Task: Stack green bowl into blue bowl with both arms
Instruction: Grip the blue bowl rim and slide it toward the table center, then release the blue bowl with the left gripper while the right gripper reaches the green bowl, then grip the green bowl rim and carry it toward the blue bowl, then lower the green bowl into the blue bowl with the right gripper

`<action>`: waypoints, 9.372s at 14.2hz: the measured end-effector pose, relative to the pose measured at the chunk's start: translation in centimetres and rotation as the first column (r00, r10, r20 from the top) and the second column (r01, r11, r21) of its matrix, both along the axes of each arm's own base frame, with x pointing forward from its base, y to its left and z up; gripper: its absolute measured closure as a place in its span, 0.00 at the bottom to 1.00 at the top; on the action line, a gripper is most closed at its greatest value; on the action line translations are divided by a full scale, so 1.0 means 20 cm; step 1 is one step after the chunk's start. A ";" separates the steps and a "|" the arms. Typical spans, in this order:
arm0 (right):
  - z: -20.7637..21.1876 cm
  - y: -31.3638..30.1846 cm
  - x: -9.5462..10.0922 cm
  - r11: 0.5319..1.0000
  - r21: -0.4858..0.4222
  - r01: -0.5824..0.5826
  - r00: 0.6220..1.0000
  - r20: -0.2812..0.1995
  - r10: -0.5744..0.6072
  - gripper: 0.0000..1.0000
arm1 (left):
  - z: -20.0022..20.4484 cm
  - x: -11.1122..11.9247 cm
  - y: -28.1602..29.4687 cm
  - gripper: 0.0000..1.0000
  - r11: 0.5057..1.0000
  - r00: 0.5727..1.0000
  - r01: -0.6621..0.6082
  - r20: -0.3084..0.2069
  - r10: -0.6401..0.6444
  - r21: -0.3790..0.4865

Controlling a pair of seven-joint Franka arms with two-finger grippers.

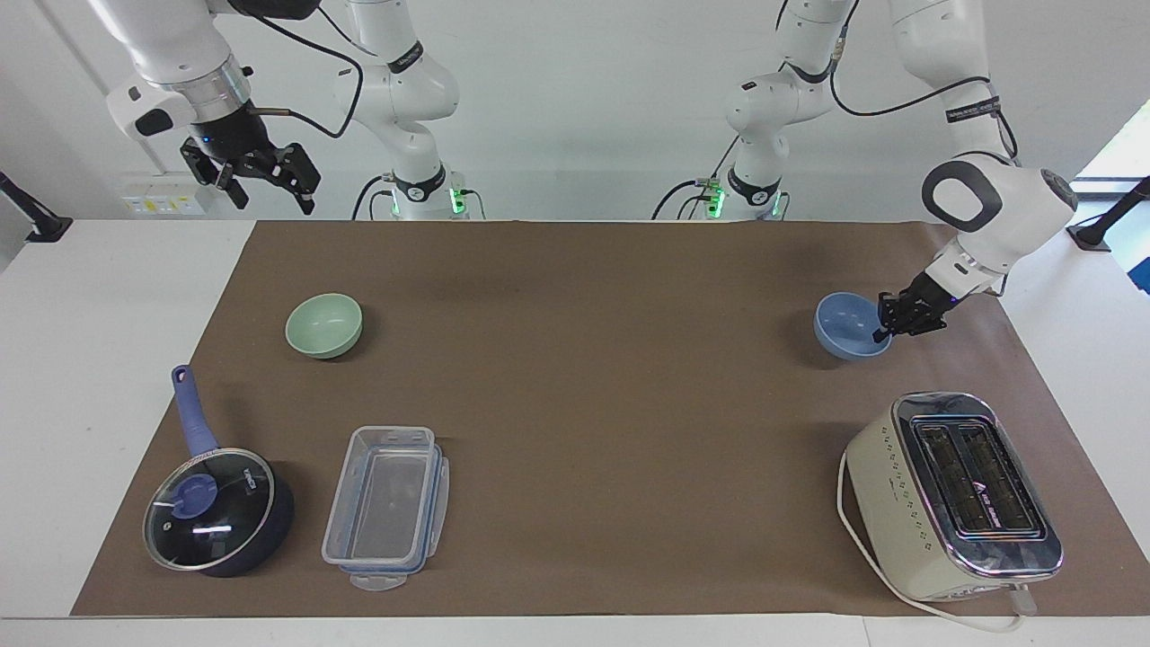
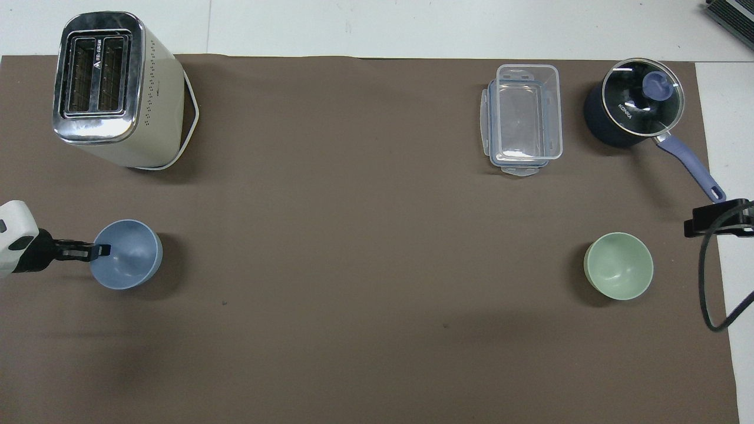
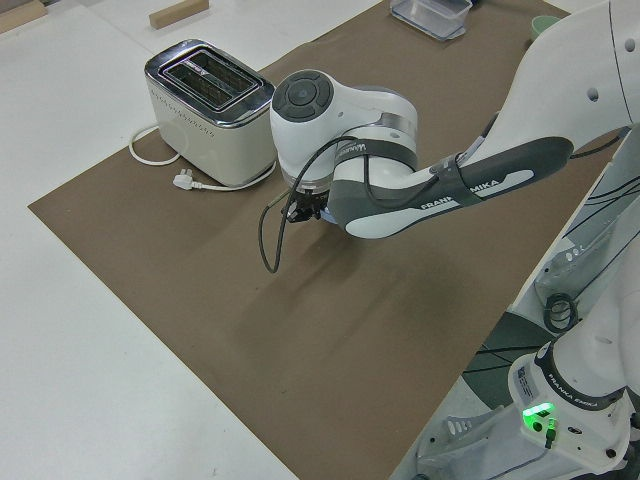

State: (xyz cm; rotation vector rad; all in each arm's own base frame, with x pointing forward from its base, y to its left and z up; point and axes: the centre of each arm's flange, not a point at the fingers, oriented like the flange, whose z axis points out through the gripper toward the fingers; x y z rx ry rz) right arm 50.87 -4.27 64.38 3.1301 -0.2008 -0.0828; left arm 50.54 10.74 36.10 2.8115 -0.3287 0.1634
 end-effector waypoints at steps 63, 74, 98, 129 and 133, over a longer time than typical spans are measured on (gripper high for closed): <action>-1.55 -0.48 -0.04 0.921 0.018 -0.389 0.921 0.005 0.389 0.00 | 1.60 0.21 -0.69 0.00 0.954 0.998 0.050 -0.036 -0.042 0.296; -1.61 -0.49 -0.02 0.934 0.044 -0.353 0.935 0.025 0.353 0.94 | 1.56 0.14 -0.73 0.00 0.953 0.995 0.074 -0.089 -0.049 0.295; -0.78 1.17 0.23 0.966 0.151 -0.211 0.975 0.099 0.197 0.95 | 1.56 0.13 -0.67 0.00 0.955 0.994 0.014 -0.106 0.018 0.296; -1.41 1.87 -0.05 0.979 0.168 -0.114 0.993 0.063 0.105 0.95 | 1.56 0.13 -0.67 0.00 0.955 0.994 0.013 -0.106 0.019 0.296; -1.42 1.87 -0.05 0.979 0.166 -0.115 0.993 0.059 0.107 0.95 | 1.56 0.13 -0.67 0.00 0.955 0.994 0.013 -0.106 0.019 0.296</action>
